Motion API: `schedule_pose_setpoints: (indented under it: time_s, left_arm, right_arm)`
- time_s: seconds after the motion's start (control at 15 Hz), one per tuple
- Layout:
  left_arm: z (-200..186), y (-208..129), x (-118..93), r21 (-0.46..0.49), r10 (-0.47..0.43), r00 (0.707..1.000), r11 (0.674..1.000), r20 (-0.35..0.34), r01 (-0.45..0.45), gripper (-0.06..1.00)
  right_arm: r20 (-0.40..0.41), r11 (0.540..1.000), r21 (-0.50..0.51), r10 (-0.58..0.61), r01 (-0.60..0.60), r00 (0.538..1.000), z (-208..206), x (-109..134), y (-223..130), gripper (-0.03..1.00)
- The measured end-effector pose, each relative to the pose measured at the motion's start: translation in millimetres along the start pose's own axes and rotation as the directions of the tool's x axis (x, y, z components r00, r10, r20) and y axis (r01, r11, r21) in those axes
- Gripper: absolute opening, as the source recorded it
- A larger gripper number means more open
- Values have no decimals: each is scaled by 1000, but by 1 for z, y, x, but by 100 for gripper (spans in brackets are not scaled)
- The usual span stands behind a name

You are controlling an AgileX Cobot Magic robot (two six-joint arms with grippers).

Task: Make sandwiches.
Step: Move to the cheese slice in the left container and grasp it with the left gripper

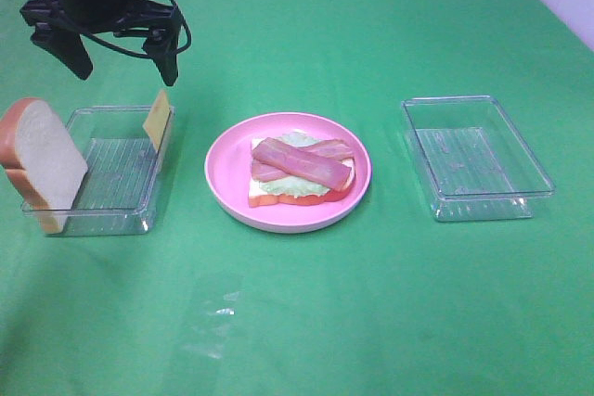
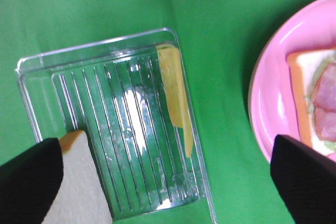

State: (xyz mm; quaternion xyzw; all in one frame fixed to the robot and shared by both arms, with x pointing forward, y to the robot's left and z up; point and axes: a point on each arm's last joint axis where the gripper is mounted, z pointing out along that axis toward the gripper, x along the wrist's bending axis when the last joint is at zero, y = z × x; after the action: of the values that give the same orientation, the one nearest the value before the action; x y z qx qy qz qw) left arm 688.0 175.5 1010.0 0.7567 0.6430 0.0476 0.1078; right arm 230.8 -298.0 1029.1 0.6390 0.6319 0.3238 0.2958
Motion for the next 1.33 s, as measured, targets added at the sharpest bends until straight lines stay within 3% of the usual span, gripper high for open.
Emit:
schedule_pose_setpoints:
  time_s: [0.33,0.53,0.73,1.0,1.33]
  left_arm:
    - [47,-5,-18,102,25,1000,994,14,-27,98]
    - [61,-4,-17,98,23,1000,995,10,-24,96]
    - [68,-4,-17,107,23,1000,994,8,-23,82]
    - [69,-4,-17,106,23,1000,994,9,-23,49]
    - [69,-3,-17,96,23,1000,995,9,-23,45]
  right_arm:
    - [-1,1000,0,0,0,1000,0,0,0,89]
    - [-1,1000,0,0,0,1000,0,0,0,89]
    - [-1,1000,0,0,0,1000,0,0,0,89]
    - [-1,1000,0,0,0,1000,0,0,0,89]
    - [-1,1000,0,0,0,1000,0,0,0,89]
